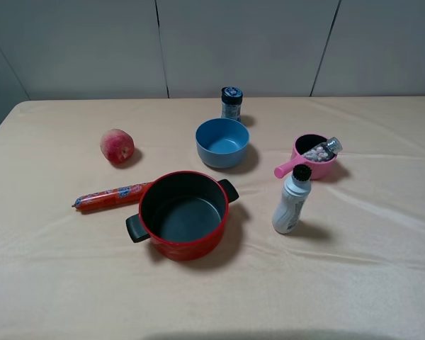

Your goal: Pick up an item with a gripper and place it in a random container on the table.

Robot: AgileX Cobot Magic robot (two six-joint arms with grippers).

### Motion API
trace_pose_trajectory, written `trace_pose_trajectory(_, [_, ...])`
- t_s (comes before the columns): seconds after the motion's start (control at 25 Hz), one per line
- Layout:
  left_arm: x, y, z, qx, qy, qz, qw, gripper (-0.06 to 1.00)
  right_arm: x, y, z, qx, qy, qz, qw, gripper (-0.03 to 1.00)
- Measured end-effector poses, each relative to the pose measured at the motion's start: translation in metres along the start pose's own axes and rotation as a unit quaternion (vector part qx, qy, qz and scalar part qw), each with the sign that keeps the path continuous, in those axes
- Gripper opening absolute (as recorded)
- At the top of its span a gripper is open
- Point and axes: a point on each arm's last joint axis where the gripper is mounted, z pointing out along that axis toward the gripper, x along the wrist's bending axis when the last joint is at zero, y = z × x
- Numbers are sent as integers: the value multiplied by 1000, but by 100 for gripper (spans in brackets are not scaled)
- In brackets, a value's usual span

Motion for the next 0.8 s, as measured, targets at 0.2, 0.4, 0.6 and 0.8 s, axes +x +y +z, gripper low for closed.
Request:
trace_pose_trajectory(0.2, [0, 0, 0, 0, 0, 0, 1000, 99, -2, -9, -22, -53, -14, 12, 998, 69])
trace_pose_trajectory(0.4, [0, 0, 0, 0, 0, 0, 1000, 99, -2, -21, -38, -80, -19, 13, 997, 69])
trace_pose_trajectory(0.6, [0, 0, 0, 0, 0, 0, 1000, 99, -2, -26, -38, -58, -19, 13, 998, 69])
trace_pose_trajectory(0.8, [0, 0, 0, 0, 0, 0, 1000, 99, -2, -30, -36, -40, -18, 14, 999, 69])
